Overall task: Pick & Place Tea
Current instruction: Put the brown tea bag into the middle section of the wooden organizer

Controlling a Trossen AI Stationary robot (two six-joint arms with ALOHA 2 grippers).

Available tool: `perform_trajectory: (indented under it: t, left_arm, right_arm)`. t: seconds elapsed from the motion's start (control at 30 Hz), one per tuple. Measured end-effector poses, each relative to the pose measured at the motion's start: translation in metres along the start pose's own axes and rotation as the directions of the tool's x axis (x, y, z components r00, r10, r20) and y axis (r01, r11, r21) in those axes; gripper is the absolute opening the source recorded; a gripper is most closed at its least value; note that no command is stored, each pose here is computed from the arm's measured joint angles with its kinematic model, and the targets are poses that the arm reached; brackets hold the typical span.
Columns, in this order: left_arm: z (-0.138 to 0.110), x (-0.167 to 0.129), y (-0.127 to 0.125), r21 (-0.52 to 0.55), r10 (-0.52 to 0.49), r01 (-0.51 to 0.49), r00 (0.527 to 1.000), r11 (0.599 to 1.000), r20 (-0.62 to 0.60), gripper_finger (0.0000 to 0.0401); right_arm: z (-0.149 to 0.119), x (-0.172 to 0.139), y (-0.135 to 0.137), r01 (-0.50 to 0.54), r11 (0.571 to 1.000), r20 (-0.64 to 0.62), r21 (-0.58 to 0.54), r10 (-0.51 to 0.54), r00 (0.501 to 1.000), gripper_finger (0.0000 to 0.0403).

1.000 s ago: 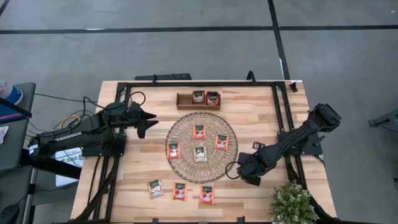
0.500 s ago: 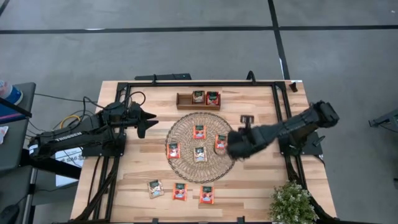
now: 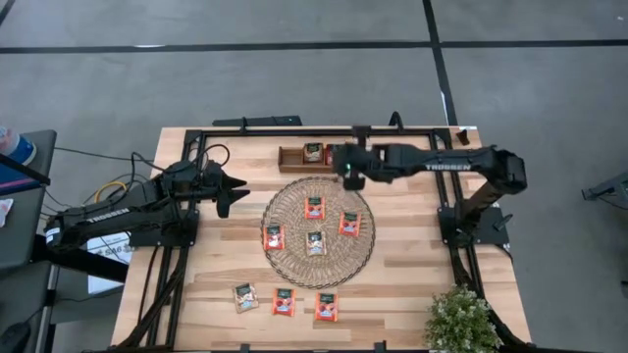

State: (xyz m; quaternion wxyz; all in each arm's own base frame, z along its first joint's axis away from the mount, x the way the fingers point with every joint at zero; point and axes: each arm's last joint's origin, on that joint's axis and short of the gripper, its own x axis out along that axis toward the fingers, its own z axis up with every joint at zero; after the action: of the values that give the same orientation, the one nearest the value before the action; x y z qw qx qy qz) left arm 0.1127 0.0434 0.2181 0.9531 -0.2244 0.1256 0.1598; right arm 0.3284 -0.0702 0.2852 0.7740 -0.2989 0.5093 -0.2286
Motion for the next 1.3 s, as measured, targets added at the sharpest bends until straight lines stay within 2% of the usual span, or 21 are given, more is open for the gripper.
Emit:
perform_trajectory:
  t: [0.13, 0.23, 0.3, 0.53, 0.73, 0.97, 1.3]
  left_arm:
    - [0.000, 0.000, 0.000, -0.003, 0.002, -0.002, 1.000, 1.000, 0.001, 0.0188]
    - [0.000, 0.000, 0.000, -0.005, 0.013, -0.012, 1.000, 1.000, 0.004, 0.0188]
    - [0.000, 0.001, 0.001, -0.005, 0.022, -0.022, 1.000, 1.000, 0.005, 0.0188]
    - [-0.001, 0.003, 0.002, -0.014, 0.043, -0.043, 0.999, 0.999, -0.006, 0.0188]
    - [-0.001, 0.005, 0.002, -0.018, 0.042, -0.042, 0.999, 0.999, -0.019, 0.0188]
    - [-0.002, 0.006, 0.002, -0.017, 0.049, -0.049, 0.999, 0.999, -0.023, 0.0188]
    - [-0.002, 0.006, 0.003, -0.016, 0.051, -0.051, 0.998, 0.999, -0.023, 0.0188]
  right_arm:
    - [0.002, 0.018, -0.017, 0.043, 0.998, 0.026, -0.041, -0.042, 0.999, 0.0000]
    - [0.002, 0.031, -0.024, 0.004, 0.999, 0.017, -0.054, -0.003, 1.000, 0.0000]
    - [0.014, 0.038, -0.029, 0.010, 0.999, 0.066, -0.031, -0.008, 0.998, 0.0000]
    - [0.044, 0.072, -0.033, -0.018, 0.995, 0.050, -0.102, 0.023, 0.998, 0.0000]
    - [0.053, 0.097, -0.029, -0.119, 0.984, -0.021, -0.129, 0.118, 0.993, 0.0000]
    - [0.052, 0.104, -0.024, -0.208, 0.973, -0.048, -0.097, 0.204, 0.978, 0.0000]
    - [0.050, 0.104, -0.023, -0.262, 0.961, -0.046, -0.091, 0.259, 0.965, 0.0000]
